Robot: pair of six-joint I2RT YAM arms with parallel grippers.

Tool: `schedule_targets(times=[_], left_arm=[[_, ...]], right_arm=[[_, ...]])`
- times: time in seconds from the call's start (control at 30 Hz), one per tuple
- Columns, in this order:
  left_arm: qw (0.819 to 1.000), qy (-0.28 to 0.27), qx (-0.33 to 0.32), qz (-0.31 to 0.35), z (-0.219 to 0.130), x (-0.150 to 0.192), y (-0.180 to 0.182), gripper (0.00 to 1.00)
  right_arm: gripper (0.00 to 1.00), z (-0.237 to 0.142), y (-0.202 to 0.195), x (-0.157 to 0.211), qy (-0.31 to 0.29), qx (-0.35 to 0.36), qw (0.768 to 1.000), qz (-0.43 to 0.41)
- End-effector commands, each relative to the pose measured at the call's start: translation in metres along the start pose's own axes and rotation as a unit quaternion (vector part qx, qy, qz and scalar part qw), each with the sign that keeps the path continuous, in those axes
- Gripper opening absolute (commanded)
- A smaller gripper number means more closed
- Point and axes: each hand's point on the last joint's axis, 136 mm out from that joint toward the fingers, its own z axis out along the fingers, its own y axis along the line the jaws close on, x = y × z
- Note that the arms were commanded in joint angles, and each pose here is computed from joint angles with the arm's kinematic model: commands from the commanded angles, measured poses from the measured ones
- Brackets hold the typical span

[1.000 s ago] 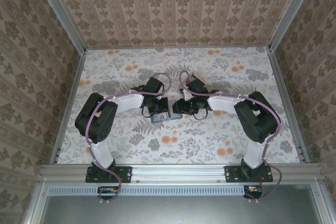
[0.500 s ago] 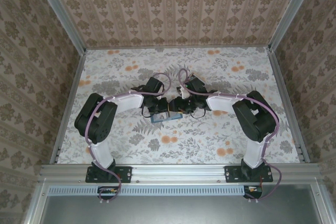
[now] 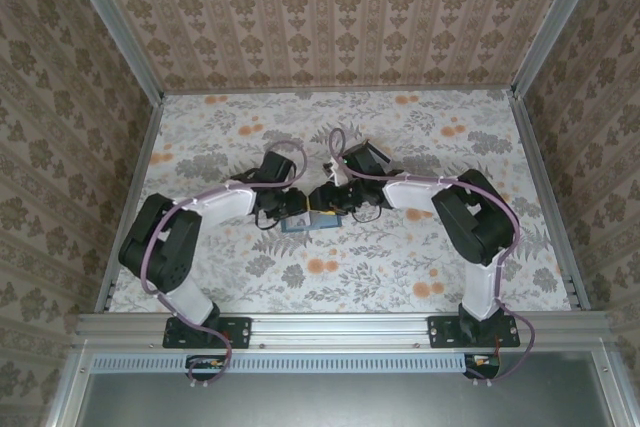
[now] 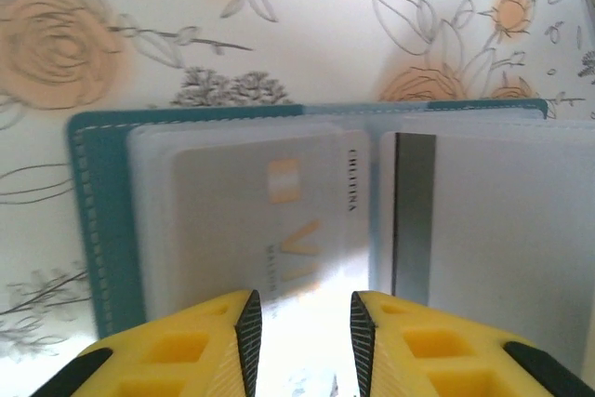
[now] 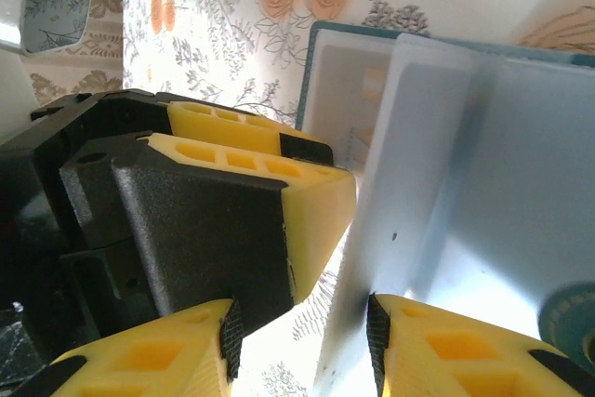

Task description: Put the credit cards into the card holder

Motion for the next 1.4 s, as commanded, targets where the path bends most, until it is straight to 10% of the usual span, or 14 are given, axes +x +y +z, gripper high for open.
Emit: schedule_targets(times=[0.0,0.5,0.97,1.37], left_arm=[[0.998,-0.042,0.052,-0.016,-0.026,-0.012,-0.019,0.35],[0.985,-0.156,0.021,-0.075,-0.094,-0.021,0.055,0.36],[0.992,-0.094,0.080,-0.006,-0.056,-0.056,-0.002,0.34],[0.988,-0.057,0.126,0.063,-0.011,-0.084,-0.093,0.33]], right_arm=[[0.43,0.016,0.021,-0.008,0.001,-0.029,0.999,-0.017],[0.43,-0.002,0.031,-0.026,-0.014,0.004,0.998,-0.054],[0.47,-0.169,-0.064,-0.096,-0.150,0.279,0.943,-0.100],[0.48,-0.203,-0.115,-0.126,-0.121,0.392,0.903,-0.126]])
